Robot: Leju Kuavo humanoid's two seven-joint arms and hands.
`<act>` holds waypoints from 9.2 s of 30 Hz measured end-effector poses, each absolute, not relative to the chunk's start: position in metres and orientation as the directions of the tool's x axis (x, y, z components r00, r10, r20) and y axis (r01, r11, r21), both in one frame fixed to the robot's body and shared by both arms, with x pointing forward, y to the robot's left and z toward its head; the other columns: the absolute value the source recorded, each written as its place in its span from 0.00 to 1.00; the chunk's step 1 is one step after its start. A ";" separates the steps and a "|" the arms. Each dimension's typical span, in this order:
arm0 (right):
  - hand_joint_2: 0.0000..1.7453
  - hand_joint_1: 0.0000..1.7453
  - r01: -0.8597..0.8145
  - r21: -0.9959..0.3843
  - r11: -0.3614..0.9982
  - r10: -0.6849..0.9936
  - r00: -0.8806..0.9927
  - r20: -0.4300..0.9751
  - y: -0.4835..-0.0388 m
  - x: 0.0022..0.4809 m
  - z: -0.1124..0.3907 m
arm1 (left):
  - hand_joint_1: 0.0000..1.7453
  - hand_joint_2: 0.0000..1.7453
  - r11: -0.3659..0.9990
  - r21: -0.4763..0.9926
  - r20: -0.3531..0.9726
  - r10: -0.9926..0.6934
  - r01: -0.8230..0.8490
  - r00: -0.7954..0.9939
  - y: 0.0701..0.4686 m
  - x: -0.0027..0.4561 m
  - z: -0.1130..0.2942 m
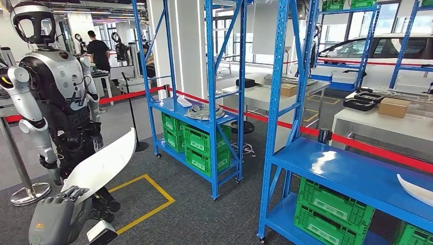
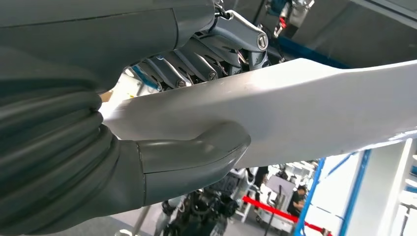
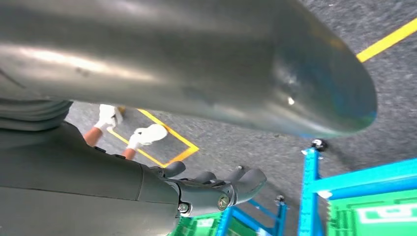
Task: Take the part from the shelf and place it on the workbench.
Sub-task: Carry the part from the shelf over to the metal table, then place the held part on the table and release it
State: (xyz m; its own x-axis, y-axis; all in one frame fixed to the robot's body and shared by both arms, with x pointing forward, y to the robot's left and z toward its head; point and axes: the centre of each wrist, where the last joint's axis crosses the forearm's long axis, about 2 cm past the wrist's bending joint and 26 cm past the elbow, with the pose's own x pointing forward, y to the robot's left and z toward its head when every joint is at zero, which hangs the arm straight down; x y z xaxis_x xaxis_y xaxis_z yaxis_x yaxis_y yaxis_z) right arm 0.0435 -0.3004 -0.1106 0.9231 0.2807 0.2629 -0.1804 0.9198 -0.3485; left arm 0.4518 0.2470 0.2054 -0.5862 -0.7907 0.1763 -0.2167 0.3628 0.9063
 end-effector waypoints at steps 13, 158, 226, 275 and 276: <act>0.00 0.00 -0.188 -0.348 0.918 0.290 0.918 0.270 -0.300 0.041 -0.111 | 1.00 1.00 0.368 0.903 0.177 -0.788 -0.221 -0.590 0.249 0.449 0.199; 0.00 0.00 -0.184 -0.368 0.911 0.286 0.926 0.246 -0.309 0.044 -0.110 | 1.00 1.00 0.399 0.908 0.245 -0.758 -0.132 -0.605 0.238 0.456 0.208; 0.00 0.00 -0.191 -0.342 0.920 0.285 0.926 0.249 -0.302 0.041 -0.111 | 1.00 1.00 0.392 0.911 0.249 -0.767 -0.126 -0.591 0.230 0.458 0.215; 0.00 0.00 -0.211 -0.338 0.917 0.303 0.920 0.249 -0.306 0.041 -0.111 | 1.00 1.00 0.345 0.929 0.221 -0.805 -0.131 -0.551 0.242 0.458 0.211; 0.00 0.00 -0.210 -0.338 0.917 0.302 0.921 0.248 -0.306 0.041 -0.111 | 1.00 1.00 0.344 0.930 0.220 -0.805 -0.131 -0.551 0.242 0.458 0.211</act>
State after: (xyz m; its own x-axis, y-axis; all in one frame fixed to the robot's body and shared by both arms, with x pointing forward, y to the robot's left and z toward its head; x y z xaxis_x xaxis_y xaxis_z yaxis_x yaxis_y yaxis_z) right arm 0.0408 -0.3063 -0.1109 0.9205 0.3018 0.2482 -0.2096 0.9175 -0.3381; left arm 0.4579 0.2417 0.2108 -0.5510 -0.8049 0.2204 -0.1314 0.3445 0.9296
